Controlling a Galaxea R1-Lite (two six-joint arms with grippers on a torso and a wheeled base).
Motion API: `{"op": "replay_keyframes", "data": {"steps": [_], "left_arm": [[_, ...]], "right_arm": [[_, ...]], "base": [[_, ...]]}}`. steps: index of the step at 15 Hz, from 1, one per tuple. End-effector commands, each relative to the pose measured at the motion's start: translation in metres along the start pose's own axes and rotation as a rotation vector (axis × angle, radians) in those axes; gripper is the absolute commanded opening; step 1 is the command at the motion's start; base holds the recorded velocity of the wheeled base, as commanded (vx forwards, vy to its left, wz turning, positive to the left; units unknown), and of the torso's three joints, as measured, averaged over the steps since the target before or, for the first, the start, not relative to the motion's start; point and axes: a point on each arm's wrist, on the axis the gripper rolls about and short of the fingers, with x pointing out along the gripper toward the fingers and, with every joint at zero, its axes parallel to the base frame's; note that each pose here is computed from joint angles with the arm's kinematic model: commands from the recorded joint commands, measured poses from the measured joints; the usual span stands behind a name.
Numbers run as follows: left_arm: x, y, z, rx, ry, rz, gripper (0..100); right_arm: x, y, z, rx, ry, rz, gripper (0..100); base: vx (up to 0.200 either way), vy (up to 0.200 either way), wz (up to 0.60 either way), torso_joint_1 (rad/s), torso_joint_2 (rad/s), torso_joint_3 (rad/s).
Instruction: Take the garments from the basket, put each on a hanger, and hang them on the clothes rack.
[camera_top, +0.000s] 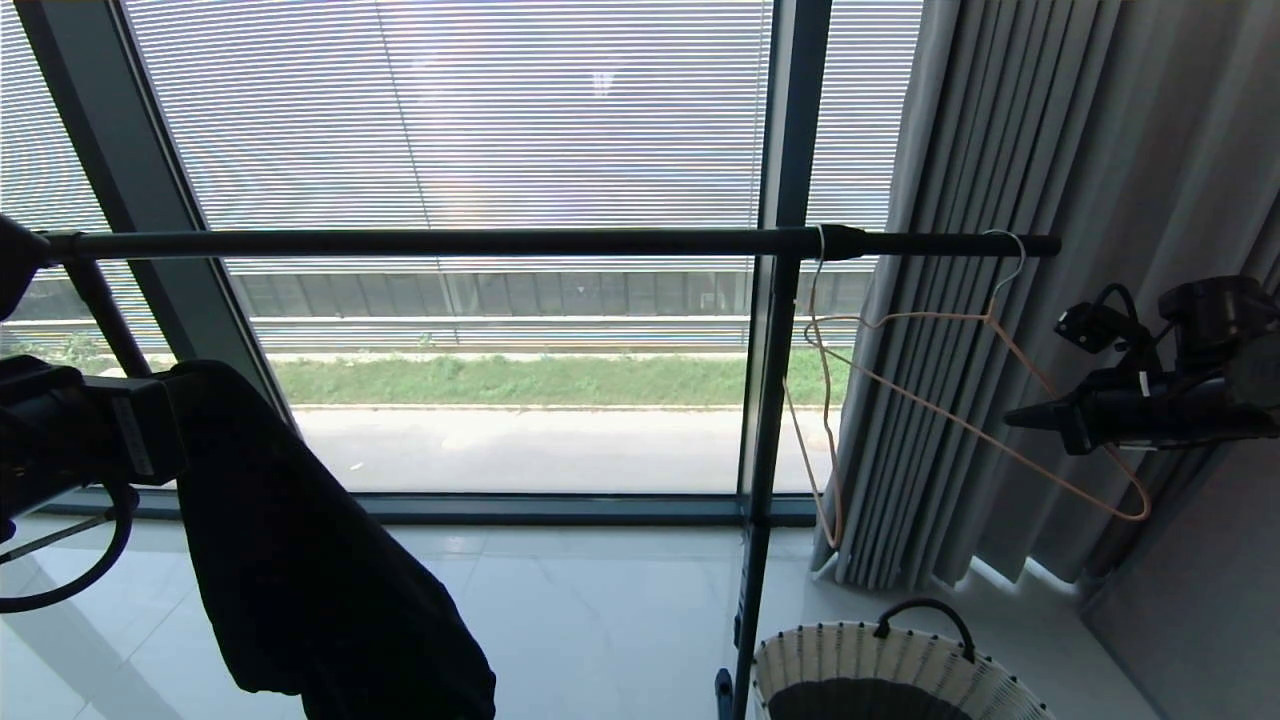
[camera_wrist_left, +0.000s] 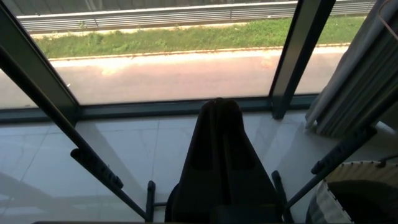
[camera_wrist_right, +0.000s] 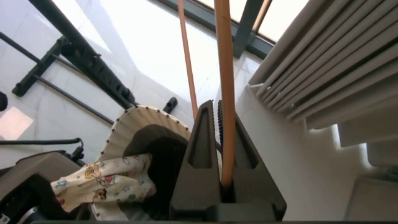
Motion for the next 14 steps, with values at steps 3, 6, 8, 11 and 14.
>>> {"op": "replay_keyframes", "data": {"steps": [3, 6, 8, 11, 14], "left_arm": [[0.0, 0.0, 0.0, 0.0, -0.001, 0.0, 0], [-0.001, 0.0, 0.0, -0.001, -0.003, 0.0, 0], [-0.001, 0.0, 0.0, -0.001, -0.003, 0.0, 0], [0.002, 0.003, -0.002, 0.0, 0.018, 0.089, 0], [0.003, 0.004, -0.003, 0.001, 0.026, 0.127, 0]], "right_arm": [[-0.012, 0.005, 0.008, -0.007, -0.028, -0.01, 0], [-0.03, 0.012, 0.022, 0.041, -0.093, -0.034, 0], [-0.039, 0.018, 0.025, 0.034, -0.135, -0.053, 0], [-0.057, 0.034, 0.019, 0.046, -0.135, -0.056, 0], [-0.073, 0.049, 0.014, 0.049, -0.135, -0.075, 0]], "base": [[0.0, 0.0, 0.0, 0.0, 0.0, 0.0], [0.0, 0.0, 0.0, 0.0, 0.0, 0.0], [0.0, 0.0, 0.0, 0.0, 0.0, 0.0], [0.0, 0.0, 0.0, 0.0, 0.0, 0.0], [0.0, 0.0, 0.0, 0.0, 0.0, 0.0]]}}
